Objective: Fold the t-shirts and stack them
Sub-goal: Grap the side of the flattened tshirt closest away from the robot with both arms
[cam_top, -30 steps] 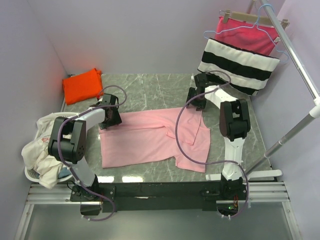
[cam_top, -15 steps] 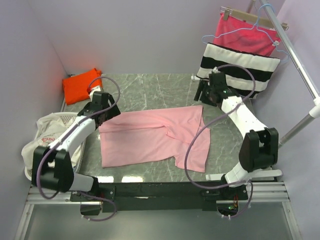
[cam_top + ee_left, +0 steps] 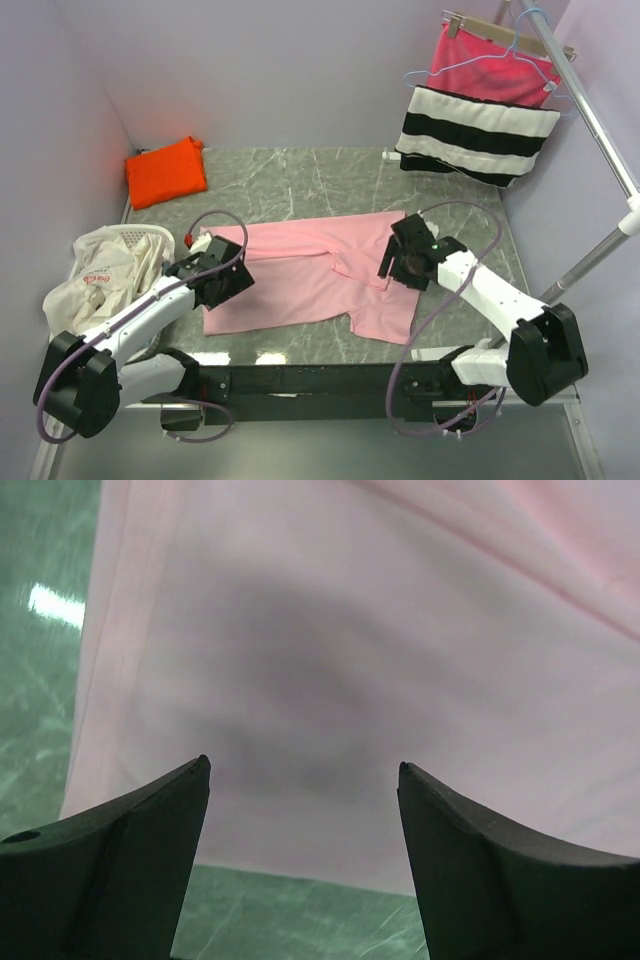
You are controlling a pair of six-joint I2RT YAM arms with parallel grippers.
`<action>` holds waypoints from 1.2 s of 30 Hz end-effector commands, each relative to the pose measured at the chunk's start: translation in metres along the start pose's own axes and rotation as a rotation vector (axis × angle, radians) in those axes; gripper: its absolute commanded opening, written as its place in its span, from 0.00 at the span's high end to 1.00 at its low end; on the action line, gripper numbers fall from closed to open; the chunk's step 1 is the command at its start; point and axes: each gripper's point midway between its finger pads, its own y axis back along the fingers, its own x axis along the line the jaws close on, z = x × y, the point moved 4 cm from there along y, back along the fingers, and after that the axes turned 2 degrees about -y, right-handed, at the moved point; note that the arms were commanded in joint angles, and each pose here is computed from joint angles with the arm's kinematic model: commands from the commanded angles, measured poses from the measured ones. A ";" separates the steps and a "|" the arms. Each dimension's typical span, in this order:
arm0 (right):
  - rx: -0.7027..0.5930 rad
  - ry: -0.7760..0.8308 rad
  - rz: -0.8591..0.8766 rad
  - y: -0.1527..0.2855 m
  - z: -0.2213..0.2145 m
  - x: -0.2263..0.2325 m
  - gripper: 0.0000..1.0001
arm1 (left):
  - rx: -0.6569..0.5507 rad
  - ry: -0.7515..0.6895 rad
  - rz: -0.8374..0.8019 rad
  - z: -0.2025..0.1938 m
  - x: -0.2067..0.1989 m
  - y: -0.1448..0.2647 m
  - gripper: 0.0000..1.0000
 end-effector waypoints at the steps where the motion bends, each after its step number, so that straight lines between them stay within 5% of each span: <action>1: -0.028 -0.075 -0.080 0.008 -0.032 -0.014 0.25 | 0.003 0.095 0.099 -0.016 0.017 0.009 0.19; 18: 0.015 -0.168 -0.084 0.032 -0.086 -0.046 0.25 | 0.056 0.204 0.138 -0.060 0.044 0.011 0.18; 30: 0.101 -0.149 -0.087 -0.003 -0.114 -0.049 0.30 | -0.012 0.248 0.148 -0.054 0.050 0.009 0.18; 33: 0.108 -0.141 -0.072 -0.010 -0.116 -0.046 0.33 | -0.022 0.248 0.159 -0.053 0.051 0.008 0.18; 36: 0.125 -0.118 -0.073 -0.014 -0.118 -0.044 0.52 | -0.021 0.240 0.171 -0.052 0.051 0.007 0.18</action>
